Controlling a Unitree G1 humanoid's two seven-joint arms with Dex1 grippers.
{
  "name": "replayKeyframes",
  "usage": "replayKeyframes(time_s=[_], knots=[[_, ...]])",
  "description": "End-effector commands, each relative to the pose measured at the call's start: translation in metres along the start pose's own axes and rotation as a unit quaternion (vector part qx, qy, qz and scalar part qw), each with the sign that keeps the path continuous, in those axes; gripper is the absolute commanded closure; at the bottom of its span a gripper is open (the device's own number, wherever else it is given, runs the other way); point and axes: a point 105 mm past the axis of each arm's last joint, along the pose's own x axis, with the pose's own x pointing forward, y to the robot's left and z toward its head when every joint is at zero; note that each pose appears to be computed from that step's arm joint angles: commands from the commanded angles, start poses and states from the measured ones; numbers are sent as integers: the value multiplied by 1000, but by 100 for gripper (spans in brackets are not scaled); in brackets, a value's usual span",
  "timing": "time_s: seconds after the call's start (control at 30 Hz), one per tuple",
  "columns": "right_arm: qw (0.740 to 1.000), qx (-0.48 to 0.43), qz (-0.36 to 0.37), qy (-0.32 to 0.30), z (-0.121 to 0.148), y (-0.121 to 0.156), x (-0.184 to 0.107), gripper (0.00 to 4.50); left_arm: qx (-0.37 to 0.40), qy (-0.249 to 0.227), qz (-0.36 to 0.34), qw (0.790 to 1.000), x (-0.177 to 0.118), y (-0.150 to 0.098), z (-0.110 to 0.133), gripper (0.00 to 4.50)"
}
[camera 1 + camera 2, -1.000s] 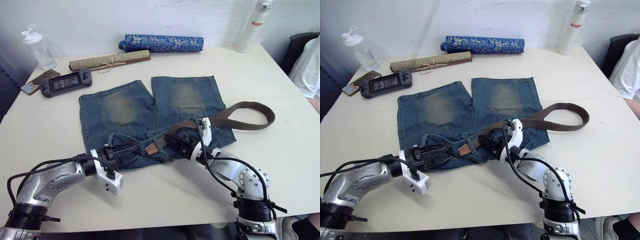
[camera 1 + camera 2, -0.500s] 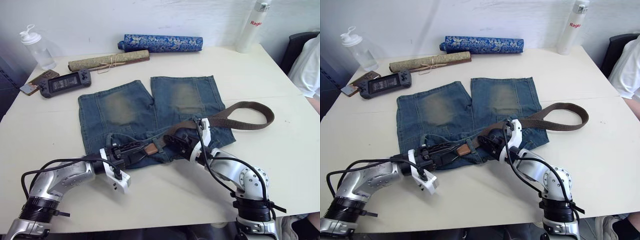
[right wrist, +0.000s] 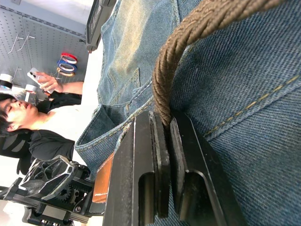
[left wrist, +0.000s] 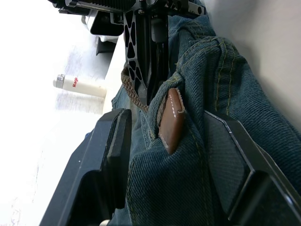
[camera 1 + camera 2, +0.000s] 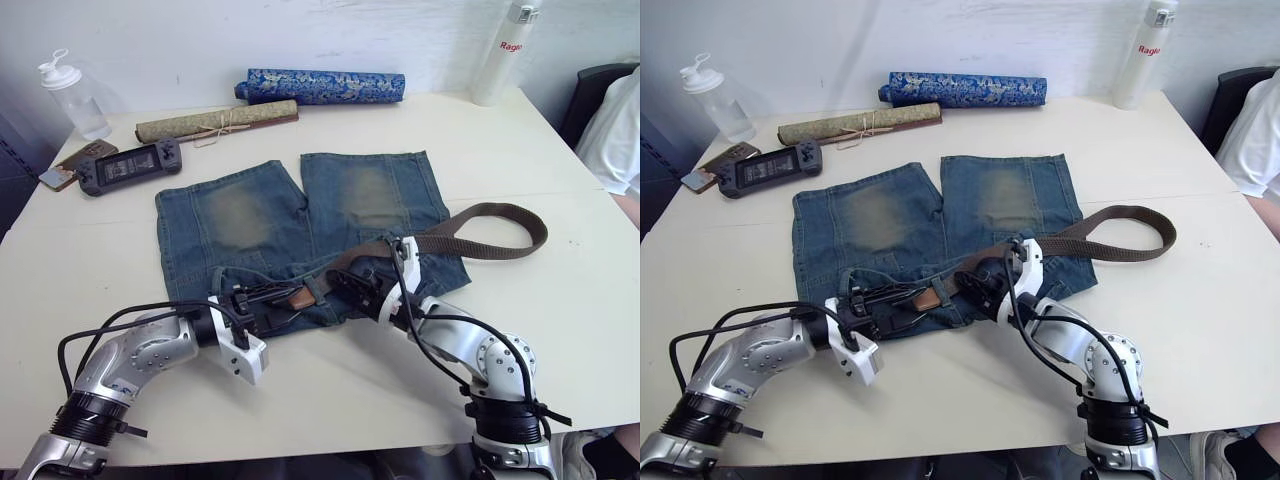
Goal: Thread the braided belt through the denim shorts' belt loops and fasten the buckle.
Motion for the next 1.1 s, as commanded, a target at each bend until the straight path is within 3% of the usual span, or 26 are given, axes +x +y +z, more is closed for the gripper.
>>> replayKeyframes(time_s=[0.03,0.1,0.23,0.6,0.77,0.93,0.97,1.1], knots=[[1000,-3,15,21,-13,7,3,450,15,-17,14,1000,2,11,5,216],[1000,-3,16,21,-13,8,4,450,21,-19,8,1000,4,10,6,263],[1000,-5,16,21,-13,8,4,450,26,-22,2,999,6,8,8,445],[1000,-12,14,0,-3,11,0,450,56,-22,-25,998,11,4,12,448],[999,-12,21,-32,10,17,-9,272,59,-19,-26,998,11,4,11,450],[997,-40,30,-64,27,23,-31,24,58,-16,-25,998,11,4,11,450],[994,-83,18,-66,32,18,-44,4,56,-14,-25,998,11,4,10,450],[958,-279,-63,-38,44,-2,-79,4,53,-10,-23,998,11,5,8,450]])
